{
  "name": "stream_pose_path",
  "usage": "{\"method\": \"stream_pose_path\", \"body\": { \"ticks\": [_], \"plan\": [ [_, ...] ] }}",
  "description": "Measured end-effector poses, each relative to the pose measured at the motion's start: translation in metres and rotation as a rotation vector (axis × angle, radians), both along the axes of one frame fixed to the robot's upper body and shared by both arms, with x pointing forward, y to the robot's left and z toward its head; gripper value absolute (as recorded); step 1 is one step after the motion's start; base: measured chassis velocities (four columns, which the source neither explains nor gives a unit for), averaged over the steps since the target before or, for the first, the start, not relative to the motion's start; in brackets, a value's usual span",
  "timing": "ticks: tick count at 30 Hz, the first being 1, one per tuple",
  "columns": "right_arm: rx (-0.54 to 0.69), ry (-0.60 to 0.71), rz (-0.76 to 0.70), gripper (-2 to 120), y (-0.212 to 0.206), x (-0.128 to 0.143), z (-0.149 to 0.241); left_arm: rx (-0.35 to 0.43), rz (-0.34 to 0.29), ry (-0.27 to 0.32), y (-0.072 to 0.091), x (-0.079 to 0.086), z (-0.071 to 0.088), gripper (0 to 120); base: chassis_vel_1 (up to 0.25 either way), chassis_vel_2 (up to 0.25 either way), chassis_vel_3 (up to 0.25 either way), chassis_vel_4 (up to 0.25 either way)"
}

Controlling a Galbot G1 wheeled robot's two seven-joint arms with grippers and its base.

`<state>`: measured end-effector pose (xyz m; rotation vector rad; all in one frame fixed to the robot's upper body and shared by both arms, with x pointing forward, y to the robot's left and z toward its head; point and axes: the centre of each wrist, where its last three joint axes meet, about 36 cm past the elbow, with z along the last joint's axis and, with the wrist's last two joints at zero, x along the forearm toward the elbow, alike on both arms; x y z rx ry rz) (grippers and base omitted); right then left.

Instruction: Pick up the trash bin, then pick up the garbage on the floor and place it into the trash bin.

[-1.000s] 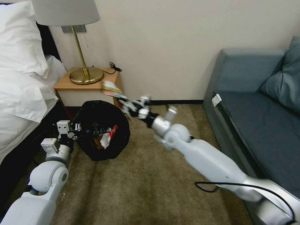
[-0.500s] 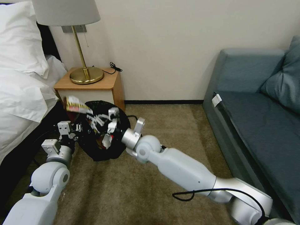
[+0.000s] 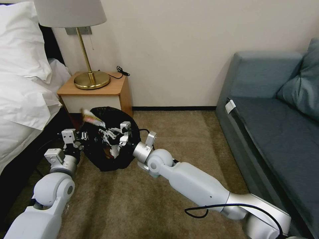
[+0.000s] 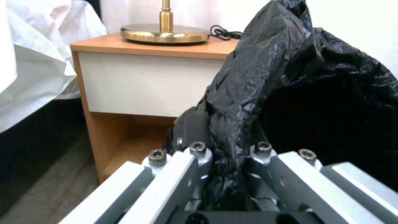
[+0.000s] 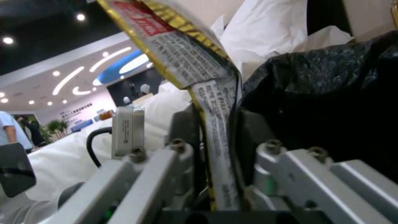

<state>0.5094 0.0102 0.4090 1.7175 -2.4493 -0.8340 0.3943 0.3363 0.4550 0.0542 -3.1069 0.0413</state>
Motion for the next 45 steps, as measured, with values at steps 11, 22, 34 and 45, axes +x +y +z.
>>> {"method": "stream_pose_path", "body": {
  "ticks": [11, 22, 34, 45],
  "plan": [
    [0.002, -0.004, -0.005, 63, -0.001, 0.000, 0.001, -0.006, 0.003, 0.005, -0.001, -0.001, -0.002, 4, 0.000, 0.000, 0.000, 0.000],
    [0.012, -0.012, -0.049, 99, -0.005, 0.003, 0.008, -0.027, 0.024, 0.010, 0.000, -0.004, -0.006, 4, 0.000, 0.000, 0.000, 0.000],
    [0.034, -0.067, -0.239, 100, -0.075, 0.044, 0.037, -0.285, 0.150, 0.066, 0.004, -0.006, -0.026, 4, 0.000, 0.000, 0.000, 0.000],
    [0.001, -0.066, -0.371, 100, -0.151, 0.051, 0.028, -0.527, 0.281, 0.139, 0.013, 0.008, -0.067, 4, 0.000, 0.000, 0.000, 0.000]
  ]
}}
